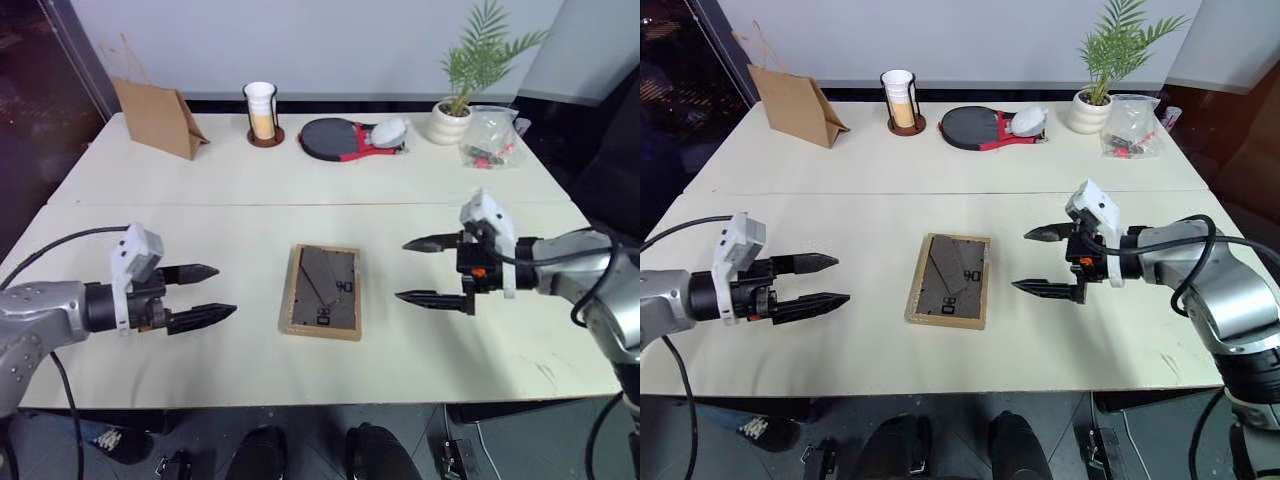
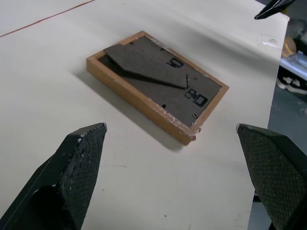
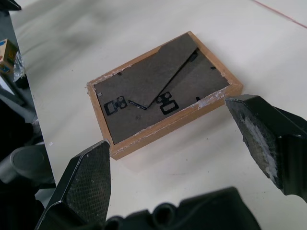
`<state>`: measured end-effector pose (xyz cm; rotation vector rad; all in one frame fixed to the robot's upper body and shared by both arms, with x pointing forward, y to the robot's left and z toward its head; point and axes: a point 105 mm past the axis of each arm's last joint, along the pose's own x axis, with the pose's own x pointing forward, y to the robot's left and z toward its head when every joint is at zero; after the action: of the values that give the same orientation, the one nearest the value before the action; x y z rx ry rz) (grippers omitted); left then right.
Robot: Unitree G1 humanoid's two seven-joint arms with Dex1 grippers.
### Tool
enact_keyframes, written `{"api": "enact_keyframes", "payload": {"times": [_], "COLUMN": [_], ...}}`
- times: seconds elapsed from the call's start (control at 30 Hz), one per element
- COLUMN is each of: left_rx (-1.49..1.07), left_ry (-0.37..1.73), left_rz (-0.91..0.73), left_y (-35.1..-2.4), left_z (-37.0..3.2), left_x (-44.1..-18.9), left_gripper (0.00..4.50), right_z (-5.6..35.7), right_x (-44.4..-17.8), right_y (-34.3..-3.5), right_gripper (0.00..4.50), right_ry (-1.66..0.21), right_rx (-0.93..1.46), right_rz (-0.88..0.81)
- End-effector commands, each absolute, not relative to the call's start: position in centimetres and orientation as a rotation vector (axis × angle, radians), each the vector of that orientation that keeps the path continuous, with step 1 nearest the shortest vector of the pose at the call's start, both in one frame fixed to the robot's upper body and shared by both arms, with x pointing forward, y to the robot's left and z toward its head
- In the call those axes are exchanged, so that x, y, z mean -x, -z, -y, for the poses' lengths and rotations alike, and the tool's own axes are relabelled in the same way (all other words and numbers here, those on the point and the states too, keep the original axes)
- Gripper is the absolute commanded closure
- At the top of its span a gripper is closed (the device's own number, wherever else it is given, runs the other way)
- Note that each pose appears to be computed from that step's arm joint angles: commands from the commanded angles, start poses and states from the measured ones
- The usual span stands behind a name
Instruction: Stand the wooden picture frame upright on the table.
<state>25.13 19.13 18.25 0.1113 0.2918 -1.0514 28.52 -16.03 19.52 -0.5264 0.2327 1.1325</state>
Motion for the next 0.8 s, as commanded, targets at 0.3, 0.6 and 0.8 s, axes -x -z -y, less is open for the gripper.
{"api": "enact_keyframes", "payload": {"times": [0.3,0.6,0.8], "left_rx": [-0.127,-0.144,-0.154], "left_ry": [1.094,1.094,1.089], "left_rz": [-0.267,-0.280,-0.267], "left_y": [-18.6,-17.7,-17.6], "left_z": [-18.4,-18.1,-18.1], "left_x": [-25.6,-25.7,-26.5], "left_gripper": [0.00,0.00,0.00], "right_z": [17.0,16.3,16.2], "right_x": [-28.0,-28.6,-28.9], "right_y": [-20.2,-19.9,-19.8], "right_gripper": [0.03,0.03,0.03], "right_ry": [-1.095,-1.061,-1.044], "right_rx": [0.564,0.560,0.564], "right_rz": [-0.228,-0.189,-0.180]}}
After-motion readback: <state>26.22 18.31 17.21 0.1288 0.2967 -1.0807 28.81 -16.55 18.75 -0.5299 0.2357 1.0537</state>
